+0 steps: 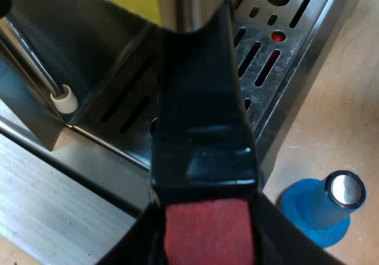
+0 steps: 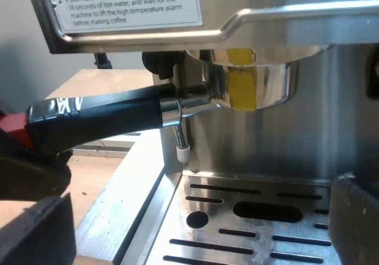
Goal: Put the handle in the coffee machine
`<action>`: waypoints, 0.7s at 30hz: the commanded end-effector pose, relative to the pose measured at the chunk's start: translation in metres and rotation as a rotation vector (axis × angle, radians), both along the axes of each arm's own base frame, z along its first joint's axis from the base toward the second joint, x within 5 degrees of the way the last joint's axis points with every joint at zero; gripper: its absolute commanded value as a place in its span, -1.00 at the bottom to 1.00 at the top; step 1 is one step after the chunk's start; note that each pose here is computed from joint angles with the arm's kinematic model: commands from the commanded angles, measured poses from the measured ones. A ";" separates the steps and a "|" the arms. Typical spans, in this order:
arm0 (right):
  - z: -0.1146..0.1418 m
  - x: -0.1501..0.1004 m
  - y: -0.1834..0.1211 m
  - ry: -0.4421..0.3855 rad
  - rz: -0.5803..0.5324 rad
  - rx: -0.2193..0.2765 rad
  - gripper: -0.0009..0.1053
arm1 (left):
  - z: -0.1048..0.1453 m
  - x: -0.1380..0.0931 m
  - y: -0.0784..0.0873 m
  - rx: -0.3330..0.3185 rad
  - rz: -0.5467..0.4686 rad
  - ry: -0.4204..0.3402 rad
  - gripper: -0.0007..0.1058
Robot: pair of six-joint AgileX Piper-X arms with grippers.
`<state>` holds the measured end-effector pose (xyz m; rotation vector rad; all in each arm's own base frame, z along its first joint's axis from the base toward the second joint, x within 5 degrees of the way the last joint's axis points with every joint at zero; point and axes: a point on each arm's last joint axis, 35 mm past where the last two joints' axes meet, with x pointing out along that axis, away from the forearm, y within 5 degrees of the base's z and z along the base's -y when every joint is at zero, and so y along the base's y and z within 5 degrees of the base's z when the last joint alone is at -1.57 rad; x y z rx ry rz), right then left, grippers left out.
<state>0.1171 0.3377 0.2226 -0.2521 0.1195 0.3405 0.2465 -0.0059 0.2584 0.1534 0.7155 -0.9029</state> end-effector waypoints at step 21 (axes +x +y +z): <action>0.004 0.000 0.001 -0.013 -0.009 0.003 0.66 | 0.029 0.015 -0.003 -0.118 -0.095 -0.250 -0.98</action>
